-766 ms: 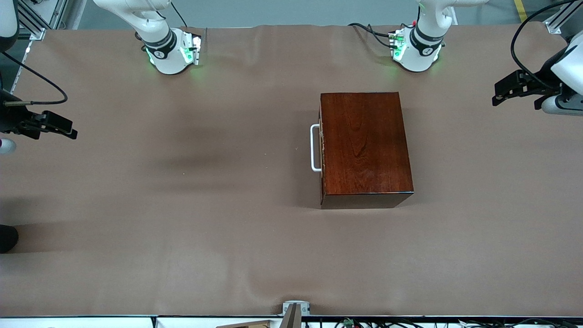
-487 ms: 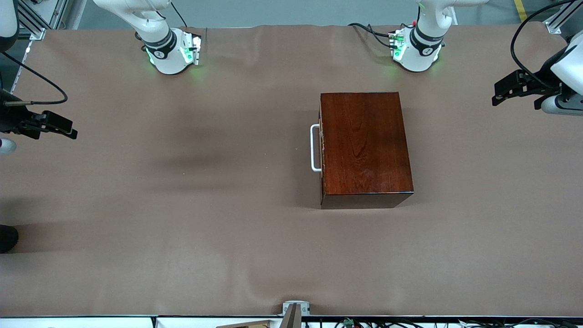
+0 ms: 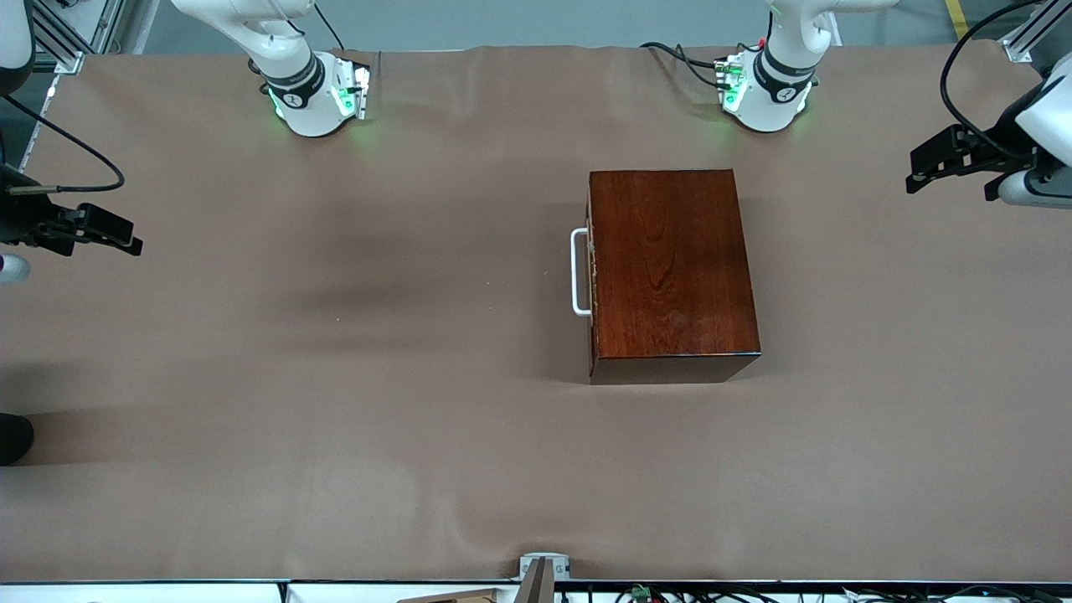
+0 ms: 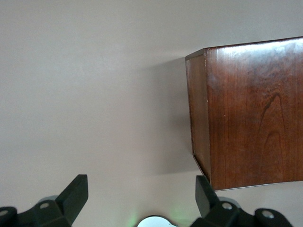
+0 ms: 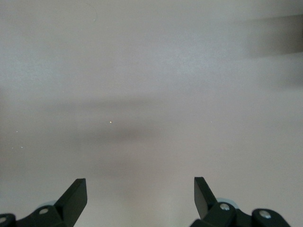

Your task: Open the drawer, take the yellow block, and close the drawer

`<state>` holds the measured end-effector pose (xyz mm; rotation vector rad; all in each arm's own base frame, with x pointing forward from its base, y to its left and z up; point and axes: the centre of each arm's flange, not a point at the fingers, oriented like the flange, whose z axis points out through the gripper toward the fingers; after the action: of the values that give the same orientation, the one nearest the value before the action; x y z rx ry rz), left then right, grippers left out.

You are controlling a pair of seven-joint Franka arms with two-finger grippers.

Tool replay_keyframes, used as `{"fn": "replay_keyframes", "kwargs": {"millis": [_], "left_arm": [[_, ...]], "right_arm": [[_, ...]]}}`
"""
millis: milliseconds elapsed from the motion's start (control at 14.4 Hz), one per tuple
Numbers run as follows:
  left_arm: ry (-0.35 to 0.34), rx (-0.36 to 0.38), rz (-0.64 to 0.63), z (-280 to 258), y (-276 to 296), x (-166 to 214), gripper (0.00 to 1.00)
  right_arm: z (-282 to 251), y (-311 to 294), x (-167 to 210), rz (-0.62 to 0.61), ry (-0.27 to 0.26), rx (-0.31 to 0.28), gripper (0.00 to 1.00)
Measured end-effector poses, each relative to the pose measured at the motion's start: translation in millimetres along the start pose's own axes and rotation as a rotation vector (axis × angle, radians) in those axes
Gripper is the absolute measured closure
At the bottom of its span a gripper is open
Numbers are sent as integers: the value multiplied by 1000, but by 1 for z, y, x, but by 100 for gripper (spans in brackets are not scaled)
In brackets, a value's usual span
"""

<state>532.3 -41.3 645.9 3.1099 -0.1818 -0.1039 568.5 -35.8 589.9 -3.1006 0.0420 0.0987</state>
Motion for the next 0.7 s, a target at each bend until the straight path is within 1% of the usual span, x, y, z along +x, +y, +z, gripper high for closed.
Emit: {"fn": "replay_keyframes", "kwargs": {"millis": [139,348,557,696], "left_arm": [[-20,1,26,10,16,7,0],[-43,3,74,23,57,13,0],[-68,9,71,37,108,15,0],[-96,13,86,54,150,17,0]], "right_arm": [[0,0,0,0,0,0,0],[0,0,0,0,-1,0,0],[0,0,0,0,-1,0,0],[0,0,0,0,-1,0,0]]}}
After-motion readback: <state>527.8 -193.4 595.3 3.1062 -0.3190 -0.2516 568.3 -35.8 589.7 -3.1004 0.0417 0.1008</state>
